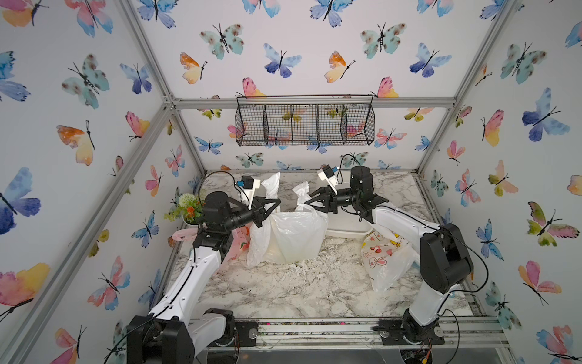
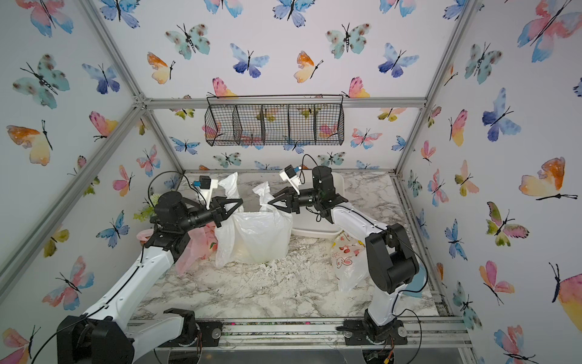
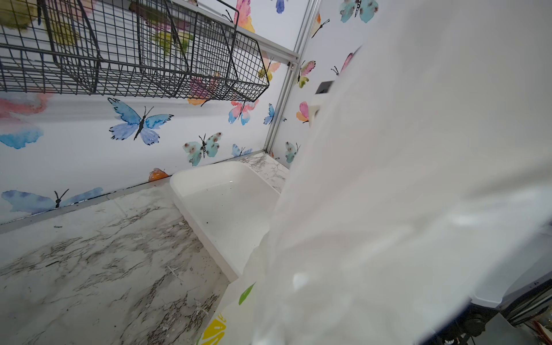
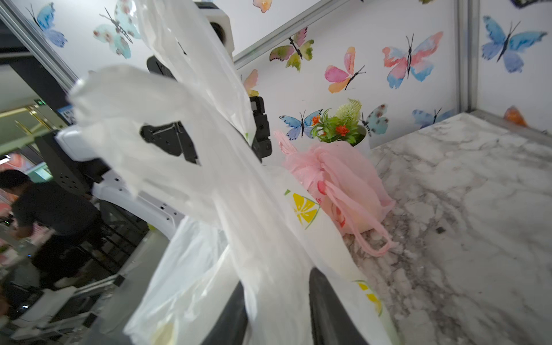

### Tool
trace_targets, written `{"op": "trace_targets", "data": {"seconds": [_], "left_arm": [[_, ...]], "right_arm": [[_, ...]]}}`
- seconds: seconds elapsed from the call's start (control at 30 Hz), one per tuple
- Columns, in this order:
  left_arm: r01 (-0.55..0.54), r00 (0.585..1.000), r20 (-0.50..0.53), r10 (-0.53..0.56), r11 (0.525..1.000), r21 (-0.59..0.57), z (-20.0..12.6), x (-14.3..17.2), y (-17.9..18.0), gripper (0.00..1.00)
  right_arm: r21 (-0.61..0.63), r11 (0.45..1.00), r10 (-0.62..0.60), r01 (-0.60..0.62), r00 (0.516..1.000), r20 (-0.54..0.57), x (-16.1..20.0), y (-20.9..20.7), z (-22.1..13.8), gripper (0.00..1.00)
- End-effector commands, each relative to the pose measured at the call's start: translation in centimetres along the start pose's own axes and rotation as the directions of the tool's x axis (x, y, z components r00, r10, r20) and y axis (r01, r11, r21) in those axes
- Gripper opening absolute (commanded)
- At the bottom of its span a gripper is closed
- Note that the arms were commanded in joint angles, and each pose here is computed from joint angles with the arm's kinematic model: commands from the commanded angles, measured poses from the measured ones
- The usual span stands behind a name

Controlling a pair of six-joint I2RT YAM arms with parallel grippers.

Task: Place the pears into plastic bags & tie knots
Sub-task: Tie the plastic bag at the center of the board.

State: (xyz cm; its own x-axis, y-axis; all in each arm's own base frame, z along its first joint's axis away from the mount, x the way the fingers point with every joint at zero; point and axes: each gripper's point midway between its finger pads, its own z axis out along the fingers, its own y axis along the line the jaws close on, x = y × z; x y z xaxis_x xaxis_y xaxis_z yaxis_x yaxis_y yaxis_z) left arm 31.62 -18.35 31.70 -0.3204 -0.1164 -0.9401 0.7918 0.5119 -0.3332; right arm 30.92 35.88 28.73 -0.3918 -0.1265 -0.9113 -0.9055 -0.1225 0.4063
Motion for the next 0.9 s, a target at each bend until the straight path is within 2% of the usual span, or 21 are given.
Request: {"op": "trace_targets", "data": {"seconds": [0.0, 0.07, 0.17, 0.23, 0.33, 0.4, 0.53, 0.7, 0.87], "left_arm": [[0.054, 0.998, -0.012, -0.056, 0.992, -0.115, 0.2, -0.7, 2.2, 0.0], [0.109, 0.989, -0.077, -0.128, 0.97, -0.219, 0.5, 0.7, 4.5, 0.0], [0.138, 0.961, -0.199, -0.194, 0.955, -0.264, 1.0, 3.2, 5.8, 0.0], [0.134, 0.939, -0.284, -0.194, 0.967, -0.218, 1.7, 4.6, 4.6, 0.0], [0.088, 0.894, -0.428, -0.131, 0.989, -0.12, 3.2, 6.7, 1.6, 0.0], [0.086, 0.873, -0.475, -0.108, 0.994, -0.067, 3.6, 7.3, 0.3, 0.0], [0.052, 0.881, -0.473, -0.034, 0.998, 0.026, 3.7, 6.0, -1.3, 0.09], [0.009, 0.92, -0.386, 0.069, 0.981, 0.196, 3.5, 3.8, -4.3, 0.19], [0.008, 0.894, -0.438, 0.097, 0.973, 0.231, 3.2, 4.7, -4.5, 0.29]], "right_arm": [[0.042, 0.997, -0.073, 0.072, 0.997, 0.034, -0.9, 1.7, -0.7, 0.16], [0.121, 0.992, -0.057, 0.048, 0.995, 0.078, -1.1, 1.4, -1.2, 0.03], [0.21, 0.977, -0.071, 0.042, 0.989, 0.13, -1.3, 2.2, -1.6, 0.03], [0.282, 0.956, -0.11, 0.075, 0.988, 0.108, -0.9, 2.9, -1.0, 0.03], [0.345, 0.927, -0.159, 0.146, 0.987, 0.01, 0.2, 3.8, 0.8, 0.03], [0.36, 0.918, -0.162, 0.167, 0.986, -0.043, 0.6, 4.1, 1.7, 0.02], [0.411, 0.892, -0.152, 0.189, 0.981, -0.122, 0.6, 2.9, 2.0, 0.02], [0.451, 0.863, -0.133, 0.229, 0.963, -0.235, 0.6, 1.3, 3.0, 0.02], [0.449, 0.842, -0.17, 0.299, 0.937, -0.304, -0.1, 1.4, 3.4, 0.03]]}}
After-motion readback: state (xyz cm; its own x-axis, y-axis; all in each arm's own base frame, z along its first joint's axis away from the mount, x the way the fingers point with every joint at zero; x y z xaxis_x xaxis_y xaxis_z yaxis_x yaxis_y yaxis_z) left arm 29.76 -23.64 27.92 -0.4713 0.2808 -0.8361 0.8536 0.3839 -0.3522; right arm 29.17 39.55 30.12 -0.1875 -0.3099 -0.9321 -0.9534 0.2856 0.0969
